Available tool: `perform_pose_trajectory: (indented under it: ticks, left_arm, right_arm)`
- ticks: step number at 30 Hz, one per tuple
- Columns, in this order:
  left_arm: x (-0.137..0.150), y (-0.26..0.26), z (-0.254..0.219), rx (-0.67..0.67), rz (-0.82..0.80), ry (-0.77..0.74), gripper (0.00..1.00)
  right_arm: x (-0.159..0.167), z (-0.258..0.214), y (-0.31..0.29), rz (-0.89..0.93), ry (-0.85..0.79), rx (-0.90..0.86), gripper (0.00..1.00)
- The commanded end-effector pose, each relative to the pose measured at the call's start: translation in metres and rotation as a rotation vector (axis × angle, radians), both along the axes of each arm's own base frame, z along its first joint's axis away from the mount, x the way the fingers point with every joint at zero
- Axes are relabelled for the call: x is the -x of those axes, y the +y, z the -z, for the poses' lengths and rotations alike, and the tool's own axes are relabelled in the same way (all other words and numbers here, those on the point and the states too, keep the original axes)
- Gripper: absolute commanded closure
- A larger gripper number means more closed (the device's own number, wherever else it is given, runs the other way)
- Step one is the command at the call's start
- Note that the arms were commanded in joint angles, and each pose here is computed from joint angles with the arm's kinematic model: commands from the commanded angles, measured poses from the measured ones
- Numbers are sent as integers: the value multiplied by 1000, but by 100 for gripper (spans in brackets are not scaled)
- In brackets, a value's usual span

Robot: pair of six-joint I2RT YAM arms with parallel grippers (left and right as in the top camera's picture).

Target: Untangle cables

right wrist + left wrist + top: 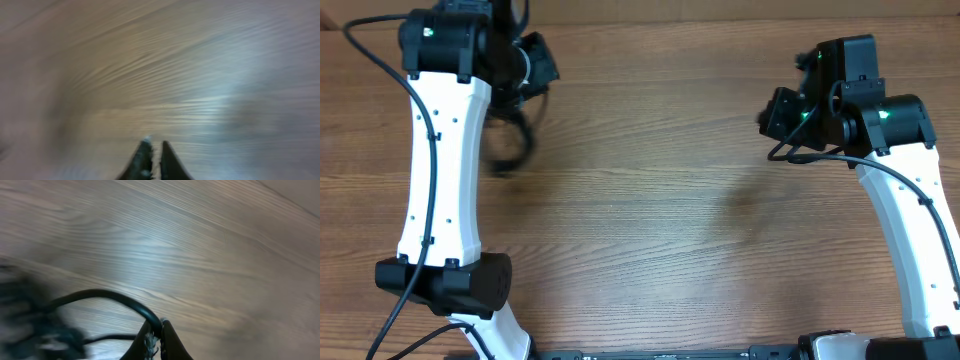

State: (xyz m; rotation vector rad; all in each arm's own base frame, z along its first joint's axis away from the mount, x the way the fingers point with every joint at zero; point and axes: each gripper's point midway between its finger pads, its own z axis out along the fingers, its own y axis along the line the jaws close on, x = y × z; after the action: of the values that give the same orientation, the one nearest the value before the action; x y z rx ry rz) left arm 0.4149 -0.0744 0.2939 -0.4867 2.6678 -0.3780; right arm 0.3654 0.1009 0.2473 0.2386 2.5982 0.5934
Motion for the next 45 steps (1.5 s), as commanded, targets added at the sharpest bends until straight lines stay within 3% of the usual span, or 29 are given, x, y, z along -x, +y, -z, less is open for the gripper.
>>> perform_pose_trajectory:
  ticks: [1, 2, 4, 7, 10, 18, 21, 23, 25, 29, 31, 35, 37, 43, 45]
  left_arm:
    - [9, -33, -24, 54, 162, -76, 96]
    - [11, -38, -21, 45, 189, -68, 96]
    - [15, -46, -3, 48, 183, 5, 96]
    - [17, -60, 24, 47, 140, 87, 96]
    - [19, -82, 50, 37, 190, 125, 96]
    - [14, -103, 120, -2, 217, 198, 96]
    - [13, -103, 133, -9, 228, 203, 78]
    - [14, -92, 131, -26, 235, 208, 53]
    - [19, -69, 133, -76, 190, 253, 49]
    - [35, -40, 148, -123, 172, 349, 49]
    - [37, -37, 162, -148, 271, 349, 45]
    - [43, -32, 200, -213, 531, 330, 58]
    - [47, -31, 210, -226, 591, 331, 60]
    - [31, 3, 239, -253, 653, 254, 50]
    - [34, 11, 246, -277, 698, 259, 51]
  right_arm:
    - [17, -37, 44, -282, -111, -170, 69]
    - [18, -38, 45, -289, -106, -182, 61]
    - [20, -37, 45, -264, -81, -198, 56]
    - [22, -35, 45, -262, -68, -199, 56]
    - [25, -33, 45, -242, -37, -208, 66]
    - [26, -31, 43, -235, -29, -202, 65]
    - [26, -31, 43, -235, -29, -202, 60]
    - [27, -30, 43, -236, -23, -197, 54]
    - [27, -28, 41, -228, -21, -185, 52]
    - [25, -25, 41, -227, -14, -184, 51]
    - [24, -21, 41, -231, -3, -180, 50]
    - [25, -16, 41, -232, 20, -178, 50]
    - [25, -16, 41, -233, 19, -178, 50]
    - [28, -13, 39, -268, 12, -149, 50]
    - [27, -12, 38, -265, 12, -143, 50]
